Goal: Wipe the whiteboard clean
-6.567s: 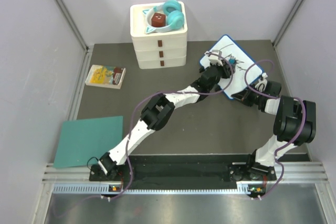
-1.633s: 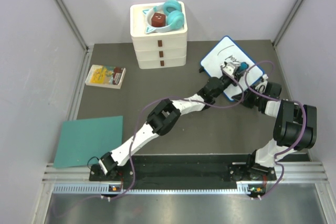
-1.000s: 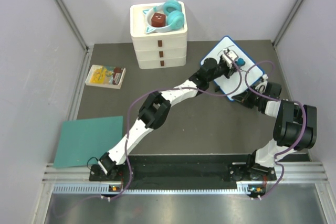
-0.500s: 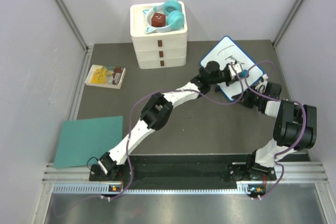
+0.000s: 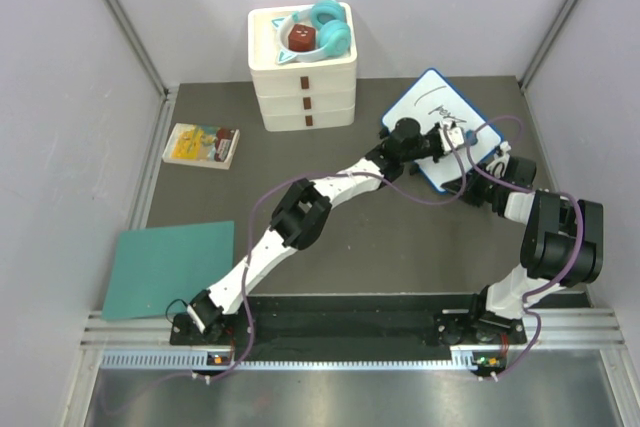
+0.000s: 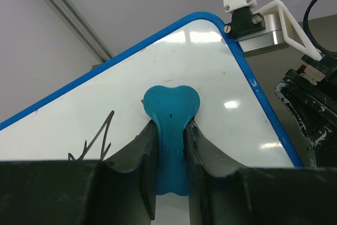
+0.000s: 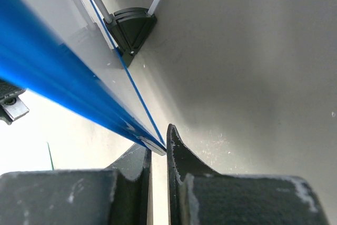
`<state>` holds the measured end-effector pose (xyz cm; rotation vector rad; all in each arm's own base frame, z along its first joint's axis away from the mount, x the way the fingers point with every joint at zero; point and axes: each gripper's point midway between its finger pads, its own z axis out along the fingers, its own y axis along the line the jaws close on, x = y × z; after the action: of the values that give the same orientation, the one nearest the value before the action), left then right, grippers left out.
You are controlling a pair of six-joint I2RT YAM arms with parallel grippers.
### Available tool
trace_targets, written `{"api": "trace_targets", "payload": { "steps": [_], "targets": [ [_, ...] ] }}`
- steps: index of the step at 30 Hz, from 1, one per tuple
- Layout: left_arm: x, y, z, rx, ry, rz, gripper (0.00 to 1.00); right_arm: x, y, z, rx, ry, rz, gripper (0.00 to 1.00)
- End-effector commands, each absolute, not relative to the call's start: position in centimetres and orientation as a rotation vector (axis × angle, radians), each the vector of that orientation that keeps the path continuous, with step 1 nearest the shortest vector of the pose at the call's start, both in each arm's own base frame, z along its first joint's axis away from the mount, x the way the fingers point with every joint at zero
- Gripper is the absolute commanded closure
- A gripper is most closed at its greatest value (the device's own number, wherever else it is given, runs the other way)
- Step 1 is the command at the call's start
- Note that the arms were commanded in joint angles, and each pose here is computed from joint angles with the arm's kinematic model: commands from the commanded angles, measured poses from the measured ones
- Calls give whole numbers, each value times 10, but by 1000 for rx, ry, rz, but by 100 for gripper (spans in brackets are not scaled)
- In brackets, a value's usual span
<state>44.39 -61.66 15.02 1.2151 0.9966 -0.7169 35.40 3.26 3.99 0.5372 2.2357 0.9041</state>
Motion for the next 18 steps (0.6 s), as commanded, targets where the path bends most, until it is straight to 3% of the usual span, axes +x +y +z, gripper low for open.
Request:
{"api": "trace_targets", "payload": {
  "steps": [1,11,18],
  "targets": [
    [468,-603,165,1064,993,-749,95,306,53,3,580,2449,942,100],
    [517,-563,201,717,977,-768,97,307,54,3,576,2449,950,100],
    [465,-598,215,853,846,-884,96,307,53,3,572,2450,948,100]
  ]
}}
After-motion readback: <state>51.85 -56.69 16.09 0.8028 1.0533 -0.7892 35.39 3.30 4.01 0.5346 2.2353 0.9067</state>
